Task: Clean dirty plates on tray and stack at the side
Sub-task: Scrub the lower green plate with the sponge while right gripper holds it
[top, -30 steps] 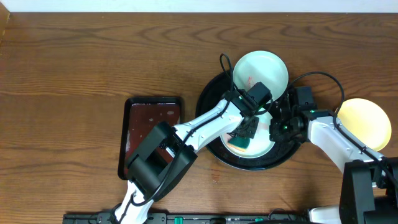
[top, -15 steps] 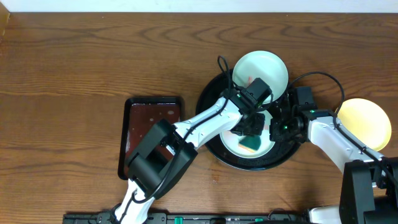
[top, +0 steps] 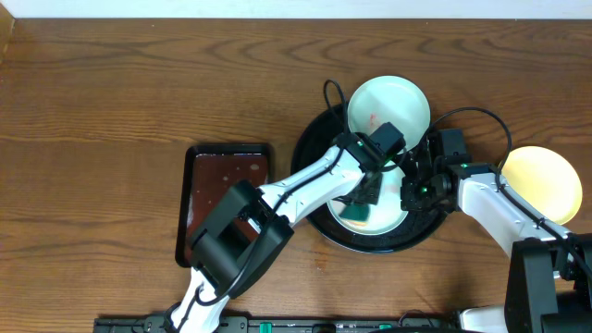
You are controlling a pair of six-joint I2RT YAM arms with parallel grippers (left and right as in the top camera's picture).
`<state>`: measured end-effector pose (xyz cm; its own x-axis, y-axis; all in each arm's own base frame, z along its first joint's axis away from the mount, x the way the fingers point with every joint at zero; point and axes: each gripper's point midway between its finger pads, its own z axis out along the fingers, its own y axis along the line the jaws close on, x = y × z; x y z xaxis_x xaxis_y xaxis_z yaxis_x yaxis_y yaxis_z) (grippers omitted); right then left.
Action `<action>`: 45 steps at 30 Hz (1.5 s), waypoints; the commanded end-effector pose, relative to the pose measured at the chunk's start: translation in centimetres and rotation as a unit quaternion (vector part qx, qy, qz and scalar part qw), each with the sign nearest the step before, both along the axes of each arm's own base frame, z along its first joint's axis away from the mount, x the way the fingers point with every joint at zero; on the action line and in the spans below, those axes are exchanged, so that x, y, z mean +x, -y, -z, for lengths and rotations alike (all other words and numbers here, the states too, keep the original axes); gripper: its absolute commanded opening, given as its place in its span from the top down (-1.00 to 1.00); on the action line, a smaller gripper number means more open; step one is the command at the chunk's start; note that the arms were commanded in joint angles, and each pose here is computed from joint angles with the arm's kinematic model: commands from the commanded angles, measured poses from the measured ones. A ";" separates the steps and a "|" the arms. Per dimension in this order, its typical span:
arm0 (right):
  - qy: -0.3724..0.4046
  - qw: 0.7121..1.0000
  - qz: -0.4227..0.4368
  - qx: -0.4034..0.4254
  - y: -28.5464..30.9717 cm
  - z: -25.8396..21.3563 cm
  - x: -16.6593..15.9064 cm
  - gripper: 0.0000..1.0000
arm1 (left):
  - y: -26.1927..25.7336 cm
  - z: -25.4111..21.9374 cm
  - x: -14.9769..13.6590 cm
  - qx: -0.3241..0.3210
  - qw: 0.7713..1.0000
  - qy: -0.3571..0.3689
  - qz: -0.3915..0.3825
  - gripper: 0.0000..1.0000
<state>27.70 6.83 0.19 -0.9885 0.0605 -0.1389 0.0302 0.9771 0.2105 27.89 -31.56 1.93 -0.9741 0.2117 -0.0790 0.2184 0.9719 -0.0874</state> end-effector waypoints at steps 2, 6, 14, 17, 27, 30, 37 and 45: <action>-0.022 0.999 -0.003 -0.041 1.4 1.3 -1.2 0.97 | -7.9 2.0 2.7 0.141 0.988 0.034 -0.057 0.85; -0.024 0.999 -0.003 -0.042 1.4 1.3 -1.3 0.98 | -8.7 1.5 3.3 0.138 0.987 0.024 -0.085 0.85; -0.024 0.999 -0.003 -0.042 1.4 1.3 -1.3 0.97 | -4.3 1.8 1.9 0.022 0.994 -0.045 -0.097 0.85; -0.024 0.999 -0.003 -0.042 1.4 1.3 -1.3 0.98 | -0.6 1.4 0.7 -0.054 0.993 -0.077 -0.077 0.85; -0.029 0.999 -0.003 -0.042 1.4 1.3 -1.6 0.97 | 7.0 -0.3 -2.2 -0.178 0.979 -0.099 0.002 0.85; -0.029 0.999 -0.003 -0.042 1.4 1.3 -1.6 0.98 | 7.9 -0.7 -2.8 -0.193 0.975 -0.106 0.013 0.85; -0.030 0.999 -0.003 -0.042 1.4 1.3 -1.6 0.98 | 6.2 0.1 -2.1 -0.160 0.983 -0.094 -0.004 0.85; -0.030 0.999 -0.003 -0.042 1.4 1.3 -1.6 0.98 | -3.9 2.0 1.6 0.033 0.997 -0.028 -0.070 0.85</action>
